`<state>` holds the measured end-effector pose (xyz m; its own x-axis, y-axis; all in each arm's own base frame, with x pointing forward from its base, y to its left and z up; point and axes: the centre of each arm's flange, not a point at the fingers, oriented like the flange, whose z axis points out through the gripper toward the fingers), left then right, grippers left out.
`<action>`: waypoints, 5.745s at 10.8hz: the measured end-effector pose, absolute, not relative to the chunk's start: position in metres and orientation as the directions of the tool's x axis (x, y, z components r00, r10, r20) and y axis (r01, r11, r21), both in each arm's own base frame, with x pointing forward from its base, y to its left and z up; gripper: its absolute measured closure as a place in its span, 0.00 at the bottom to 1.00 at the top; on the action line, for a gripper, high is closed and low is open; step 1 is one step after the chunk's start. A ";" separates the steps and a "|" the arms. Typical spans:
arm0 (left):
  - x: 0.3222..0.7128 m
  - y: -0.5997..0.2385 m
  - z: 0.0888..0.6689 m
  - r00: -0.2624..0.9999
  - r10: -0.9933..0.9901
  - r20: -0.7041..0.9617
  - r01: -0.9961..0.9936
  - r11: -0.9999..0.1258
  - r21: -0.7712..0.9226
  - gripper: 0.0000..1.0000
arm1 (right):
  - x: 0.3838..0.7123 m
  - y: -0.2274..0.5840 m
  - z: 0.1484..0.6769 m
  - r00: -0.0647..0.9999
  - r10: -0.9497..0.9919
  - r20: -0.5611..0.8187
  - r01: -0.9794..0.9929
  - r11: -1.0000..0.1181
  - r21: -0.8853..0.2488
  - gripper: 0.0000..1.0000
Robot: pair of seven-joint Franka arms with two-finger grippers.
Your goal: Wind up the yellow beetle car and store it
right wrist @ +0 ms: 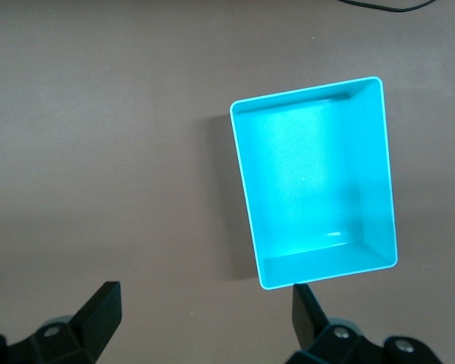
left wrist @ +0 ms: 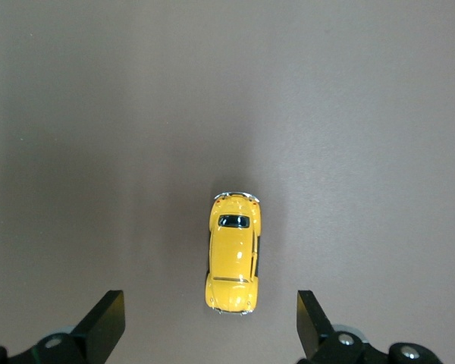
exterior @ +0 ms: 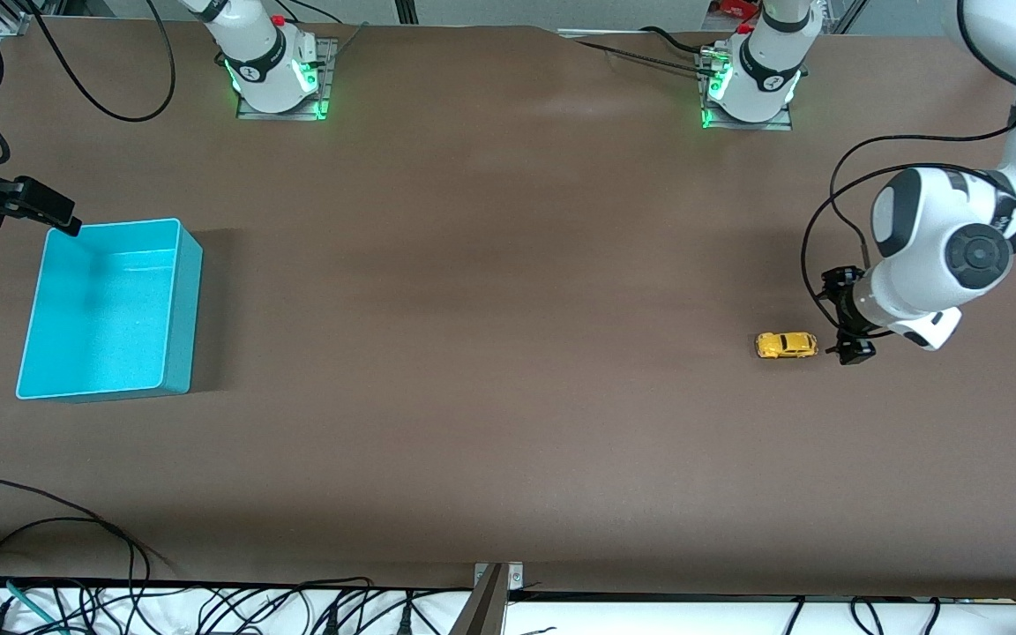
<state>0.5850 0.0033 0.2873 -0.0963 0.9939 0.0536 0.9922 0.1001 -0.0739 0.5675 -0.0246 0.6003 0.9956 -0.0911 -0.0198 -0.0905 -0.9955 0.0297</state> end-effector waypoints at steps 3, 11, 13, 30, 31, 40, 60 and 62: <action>0.580 -0.005 0.259 -0.040 0.996 0.077 0.997 0.045 -0.062 0.00 | 0.567 -0.025 0.600 0.996 -0.091 -0.020 -0.090 -0.995 0.030 0.00; 0.584 -0.007 0.215 -0.021 0.998 0.058 0.999 0.024 -0.044 0.00 | 0.568 -0.023 0.600 0.996 -0.089 -0.020 -0.088 -0.996 0.030 0.00; 0.584 -0.007 0.210 -0.015 0.998 0.059 0.999 0.017 -0.041 0.00 | 0.568 -0.022 0.600 0.996 -0.087 -0.020 -0.086 -0.996 0.030 0.00; 0.586 -0.110 0.215 0.026 0.999 0.035 1.000 -0.026 -0.006 0.56 | 0.568 -0.020 0.600 0.996 -0.083 -0.022 -0.082 -0.996 0.030 0.00; 0.582 -0.126 0.212 0.035 0.999 0.036 0.999 -0.035 -0.014 0.56 | 0.568 -0.020 0.600 0.996 -0.083 -0.022 -0.082 -0.996 0.030 0.00; 0.584 -0.118 0.191 -0.015 0.998 0.060 0.999 0.017 -0.042 0.56 | 0.568 -0.020 0.600 0.996 -0.082 -0.022 -0.082 -0.996 0.030 0.00; 0.599 0.023 0.187 0.000 0.989 0.151 0.997 0.012 -0.075 0.56 | 0.567 -0.023 0.600 0.996 -0.088 -0.022 -0.087 -0.996 0.030 0.00; 0.599 0.024 0.187 -0.001 0.988 0.152 0.997 0.013 -0.075 0.56 | 0.567 -0.023 0.600 0.996 -0.088 -0.022 -0.087 -0.996 0.030 0.00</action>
<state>0.5994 0.0242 0.1866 -0.0012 0.9884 0.1518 0.9971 0.0127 -0.0750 0.5675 -0.0228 0.6000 0.9959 -0.0880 -0.0218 -0.0874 -0.9957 0.0298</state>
